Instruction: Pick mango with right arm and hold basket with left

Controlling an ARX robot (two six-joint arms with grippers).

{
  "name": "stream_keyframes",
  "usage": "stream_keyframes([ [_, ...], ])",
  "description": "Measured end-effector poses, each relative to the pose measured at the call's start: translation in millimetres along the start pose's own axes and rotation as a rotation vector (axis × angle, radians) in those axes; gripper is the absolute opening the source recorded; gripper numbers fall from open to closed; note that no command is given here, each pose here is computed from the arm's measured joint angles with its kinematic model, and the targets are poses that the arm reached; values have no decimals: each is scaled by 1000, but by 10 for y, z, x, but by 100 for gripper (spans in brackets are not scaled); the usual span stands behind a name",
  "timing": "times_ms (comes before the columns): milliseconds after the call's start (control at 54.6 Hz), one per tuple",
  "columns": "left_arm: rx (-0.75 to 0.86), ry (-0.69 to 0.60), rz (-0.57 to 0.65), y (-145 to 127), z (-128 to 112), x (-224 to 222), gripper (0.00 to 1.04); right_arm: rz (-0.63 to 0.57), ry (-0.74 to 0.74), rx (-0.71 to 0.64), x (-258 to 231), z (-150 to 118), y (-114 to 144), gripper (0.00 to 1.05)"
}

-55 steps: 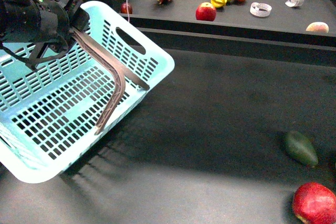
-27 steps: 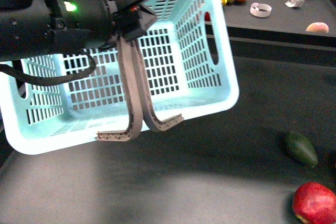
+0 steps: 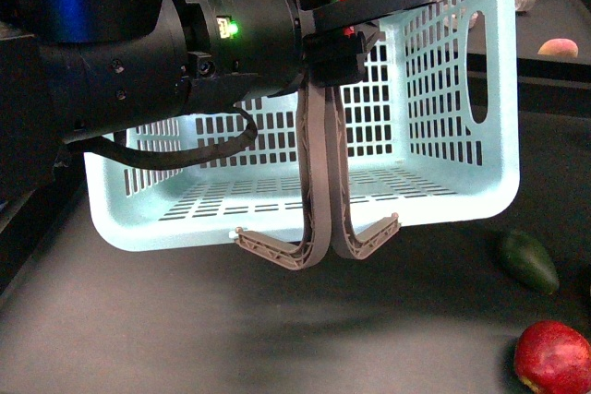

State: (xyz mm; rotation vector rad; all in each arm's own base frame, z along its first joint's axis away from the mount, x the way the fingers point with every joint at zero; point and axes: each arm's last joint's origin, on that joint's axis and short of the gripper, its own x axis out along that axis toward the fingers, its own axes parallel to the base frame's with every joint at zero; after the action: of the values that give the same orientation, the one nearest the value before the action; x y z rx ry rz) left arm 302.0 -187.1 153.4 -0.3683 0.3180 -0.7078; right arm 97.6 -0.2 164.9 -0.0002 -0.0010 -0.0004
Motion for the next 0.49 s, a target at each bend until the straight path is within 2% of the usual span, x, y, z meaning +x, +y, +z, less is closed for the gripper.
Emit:
stream_keyframes([
  [494, 17, 3, -10, -81, -29, 26, 6, -1, 0, 0, 0, 0, 0, 97],
])
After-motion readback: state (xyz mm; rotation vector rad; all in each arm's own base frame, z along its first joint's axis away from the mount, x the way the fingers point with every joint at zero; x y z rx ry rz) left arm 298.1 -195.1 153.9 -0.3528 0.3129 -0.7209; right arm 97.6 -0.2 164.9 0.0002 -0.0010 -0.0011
